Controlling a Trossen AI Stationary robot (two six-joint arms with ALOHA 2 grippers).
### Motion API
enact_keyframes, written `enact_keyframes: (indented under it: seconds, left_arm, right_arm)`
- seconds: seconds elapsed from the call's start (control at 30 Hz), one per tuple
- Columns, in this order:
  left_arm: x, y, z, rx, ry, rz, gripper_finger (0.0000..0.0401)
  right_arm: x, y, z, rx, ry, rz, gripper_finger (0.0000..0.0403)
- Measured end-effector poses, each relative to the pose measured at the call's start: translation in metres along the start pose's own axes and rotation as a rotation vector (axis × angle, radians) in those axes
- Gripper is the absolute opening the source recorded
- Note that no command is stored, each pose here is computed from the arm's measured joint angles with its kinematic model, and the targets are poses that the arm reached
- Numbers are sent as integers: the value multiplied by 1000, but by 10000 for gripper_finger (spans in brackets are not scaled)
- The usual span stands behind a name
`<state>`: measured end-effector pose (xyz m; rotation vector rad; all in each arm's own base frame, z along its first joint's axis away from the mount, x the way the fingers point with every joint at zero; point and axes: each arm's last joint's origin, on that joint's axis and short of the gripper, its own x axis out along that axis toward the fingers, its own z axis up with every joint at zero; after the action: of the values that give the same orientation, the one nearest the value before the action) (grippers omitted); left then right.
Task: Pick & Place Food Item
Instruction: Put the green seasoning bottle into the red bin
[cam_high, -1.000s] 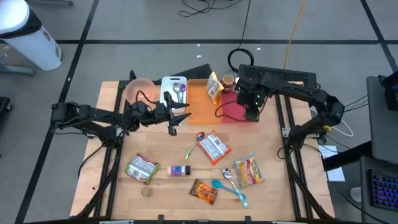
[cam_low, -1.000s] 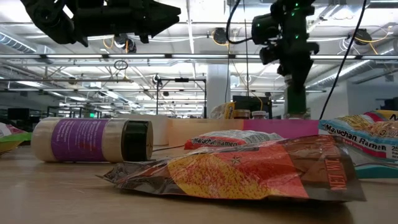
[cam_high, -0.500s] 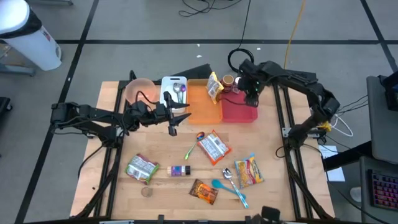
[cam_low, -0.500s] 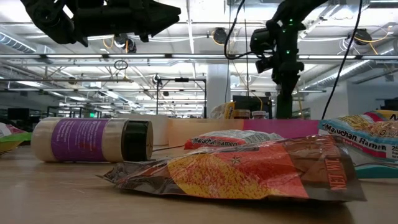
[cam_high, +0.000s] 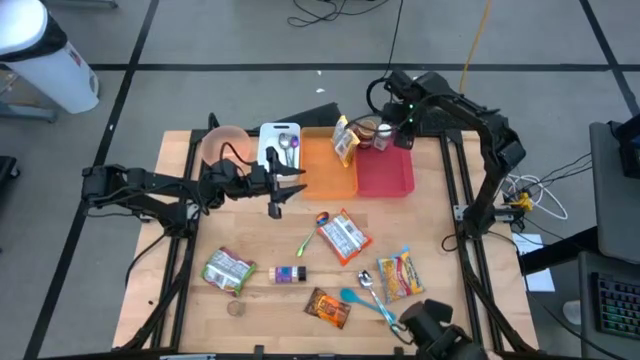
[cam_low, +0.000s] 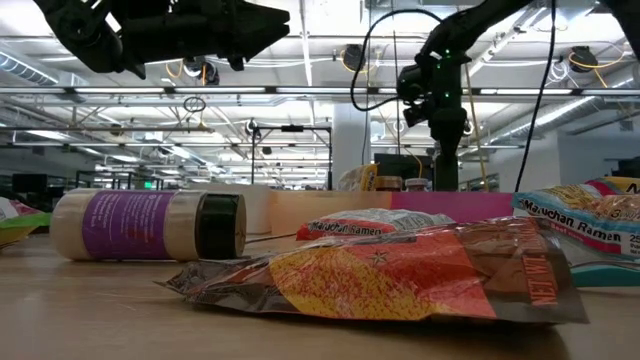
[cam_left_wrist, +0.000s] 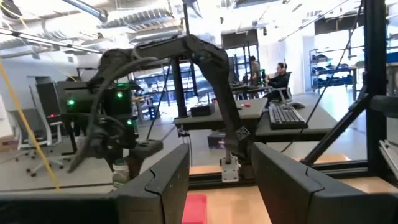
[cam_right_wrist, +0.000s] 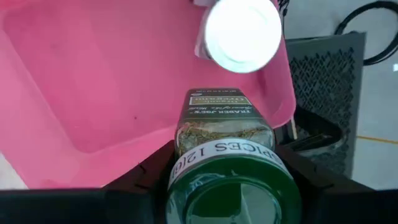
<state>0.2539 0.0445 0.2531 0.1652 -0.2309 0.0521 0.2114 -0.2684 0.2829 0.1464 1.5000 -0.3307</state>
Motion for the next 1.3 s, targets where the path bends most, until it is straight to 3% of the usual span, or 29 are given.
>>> enact_keyframes:
  seconds: [0.23,0.47,0.7,1.3]
  left_arm:
    - [0,0,0,0,5,-1,182]
    - [0,0,0,1,5,-1,182]
    - [0,0,0,3,5,-1,182]
    - [0,0,0,2,4,-5,182]
  right_arm:
    - [8,-14,1,24,-46,-5,188]
    - [37,-20,9,5,21,35,188]
    - [39,-29,10,9,-22,-5,188]
    - [66,-26,3,-14,9,-11,188]
